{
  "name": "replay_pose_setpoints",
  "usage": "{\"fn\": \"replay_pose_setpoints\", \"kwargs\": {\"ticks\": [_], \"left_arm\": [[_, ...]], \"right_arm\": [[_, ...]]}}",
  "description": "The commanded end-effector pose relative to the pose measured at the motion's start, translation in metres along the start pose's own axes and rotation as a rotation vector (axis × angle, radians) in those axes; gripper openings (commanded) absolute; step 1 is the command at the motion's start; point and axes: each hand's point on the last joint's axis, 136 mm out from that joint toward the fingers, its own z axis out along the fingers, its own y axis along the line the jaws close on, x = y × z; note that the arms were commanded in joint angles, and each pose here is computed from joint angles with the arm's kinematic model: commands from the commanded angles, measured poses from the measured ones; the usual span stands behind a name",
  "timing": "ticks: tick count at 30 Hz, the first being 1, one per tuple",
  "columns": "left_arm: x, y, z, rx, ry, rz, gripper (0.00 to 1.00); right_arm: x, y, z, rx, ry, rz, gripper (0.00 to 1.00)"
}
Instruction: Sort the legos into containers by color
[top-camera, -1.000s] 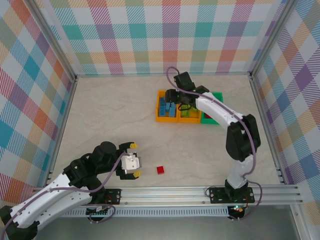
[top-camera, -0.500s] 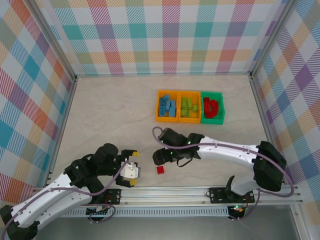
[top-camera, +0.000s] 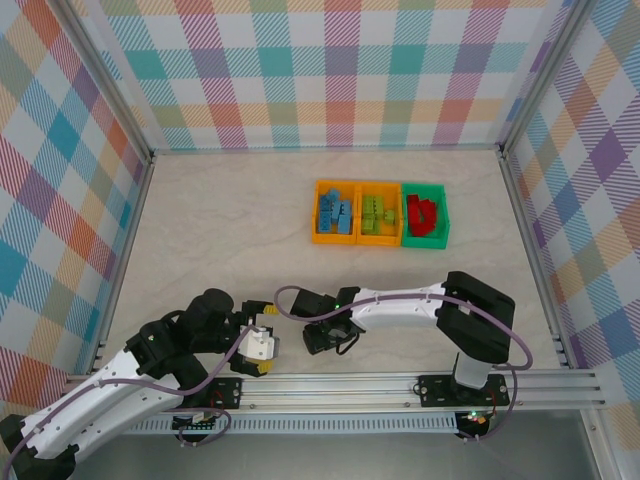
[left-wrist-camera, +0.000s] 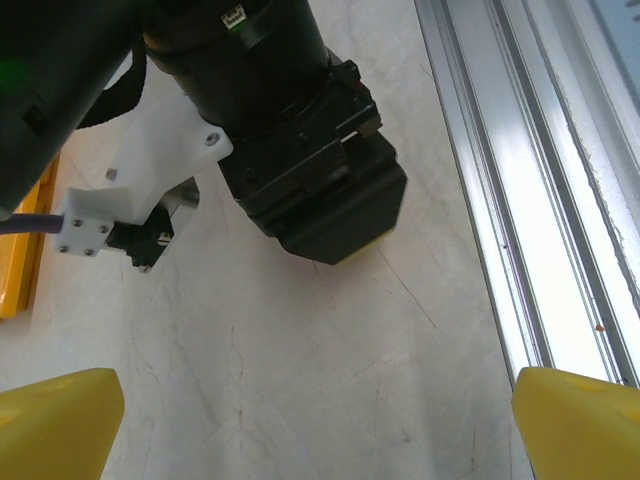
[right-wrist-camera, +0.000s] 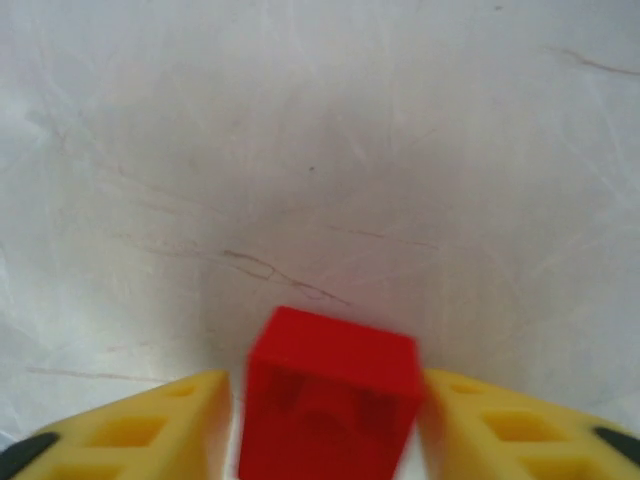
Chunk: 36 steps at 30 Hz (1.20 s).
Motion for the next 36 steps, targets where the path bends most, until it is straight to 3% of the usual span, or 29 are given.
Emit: {"fn": "replay_pose_setpoints", "kwargs": {"ticks": [1,7,11,15,23,28,33,36], "left_arm": [[0.002,-0.004,0.001,0.022,-0.005,0.005,1.0],[0.001,-0.004,0.001,0.022,-0.01,0.006,1.0],[-0.002,0.005,0.0,-0.021,-0.018,-0.028,1.0],[-0.015,0.037,-0.003,-0.166,-0.073,-0.168,1.0],[-0.078,0.085,-0.045,-0.312,-0.34,-0.302,1.0],[-0.117,0.116,-0.06,-0.314,-0.506,-0.485,1.0],[-0.102,0.154,-0.043,-0.392,-0.472,-0.851,1.0],[-0.088,0.161,-0.031,-0.426,-0.427,-0.964,1.0]], "right_arm": [[-0.004,-0.001,-0.005,0.007,-0.032,0.021,0.4],[-0.019,-0.005,-0.029,-0.08,-0.13,0.091,0.22],[-0.04,-0.016,-0.05,-0.167,-0.236,0.137,0.19],[-0.066,-0.042,-0.083,-0.201,-0.347,0.187,0.19],[-0.129,-0.164,-0.162,-0.116,-0.625,0.37,0.18],[-0.152,-0.261,-0.176,-0.068,-0.691,0.627,0.19],[-0.179,-0.322,-0.16,-0.037,-0.683,0.74,0.19],[-0.196,-0.345,-0.147,-0.034,-0.644,0.777,0.21]]}}
